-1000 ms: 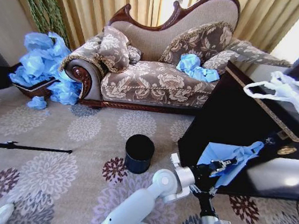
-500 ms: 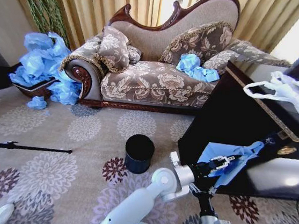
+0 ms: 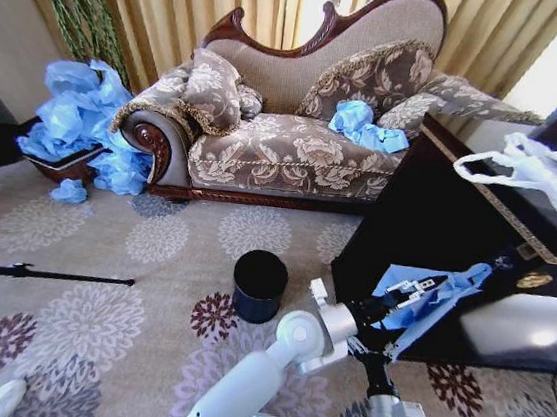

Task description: Place a garbage bag over the trash bin.

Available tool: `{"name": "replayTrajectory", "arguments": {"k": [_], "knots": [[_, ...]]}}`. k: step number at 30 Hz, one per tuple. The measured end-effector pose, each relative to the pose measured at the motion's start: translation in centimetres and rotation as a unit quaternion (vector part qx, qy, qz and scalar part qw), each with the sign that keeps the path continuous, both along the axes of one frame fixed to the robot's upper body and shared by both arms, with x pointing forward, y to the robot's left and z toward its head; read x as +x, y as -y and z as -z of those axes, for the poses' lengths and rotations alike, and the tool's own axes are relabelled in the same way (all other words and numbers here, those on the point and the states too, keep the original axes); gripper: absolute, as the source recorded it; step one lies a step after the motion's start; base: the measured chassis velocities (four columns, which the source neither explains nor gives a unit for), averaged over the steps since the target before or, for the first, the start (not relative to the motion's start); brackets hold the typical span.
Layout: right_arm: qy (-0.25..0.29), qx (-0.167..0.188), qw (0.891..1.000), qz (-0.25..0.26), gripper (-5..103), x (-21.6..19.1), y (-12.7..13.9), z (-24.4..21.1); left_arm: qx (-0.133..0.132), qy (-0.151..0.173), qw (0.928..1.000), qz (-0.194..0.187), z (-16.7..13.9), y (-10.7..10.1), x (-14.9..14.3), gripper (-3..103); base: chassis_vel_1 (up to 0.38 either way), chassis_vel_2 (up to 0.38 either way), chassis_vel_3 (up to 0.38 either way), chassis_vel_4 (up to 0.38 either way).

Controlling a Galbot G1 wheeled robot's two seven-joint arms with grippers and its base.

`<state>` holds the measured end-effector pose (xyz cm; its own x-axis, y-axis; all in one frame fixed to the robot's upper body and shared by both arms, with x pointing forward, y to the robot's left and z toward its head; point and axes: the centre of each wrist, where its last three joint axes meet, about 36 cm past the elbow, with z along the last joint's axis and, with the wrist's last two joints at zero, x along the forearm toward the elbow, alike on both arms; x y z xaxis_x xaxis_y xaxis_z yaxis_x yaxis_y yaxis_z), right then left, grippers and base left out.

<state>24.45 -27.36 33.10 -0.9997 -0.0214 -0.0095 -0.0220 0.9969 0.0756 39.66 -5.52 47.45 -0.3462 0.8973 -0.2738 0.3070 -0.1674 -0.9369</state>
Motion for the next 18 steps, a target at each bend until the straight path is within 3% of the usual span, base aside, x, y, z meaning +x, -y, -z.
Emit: {"name": "replayTrajectory", "arguments": {"k": [5, 9, 12, 18], "knots": [[0.0, -0.001, 1.0, 0.003, 100, 0.0, 0.3, 0.0, 0.016, 0.0, 0.9999, 0.003, 1.0, 0.6, 0.7, 90, 0.0, 0.0, 0.0, 0.0], [-0.001, -0.001, 1.0, 0.004, 100, 0.0, 0.4, 0.1, 0.025, 0.001, 0.9997, 0.006, 1.5, 1.0, 0.9, 78, 0.0, 0.0, 0.0, 0.0], [-0.002, 0.0, 1.0, 0.005, 100, 0.0, 0.4, 0.1, 0.029, 0.003, 0.9995, 0.01, 1.7, 1.2, 0.8, 61, 0.0, 0.0, 0.0, 0.0], [-0.003, -0.001, 1.0, 0.005, 100, 0.0, 0.4, 0.2, 0.032, 0.006, 0.9994, 0.012, 1.9, 1.4, 0.7, 57, 0.0, 0.0, 0.0, 0.0]]}}
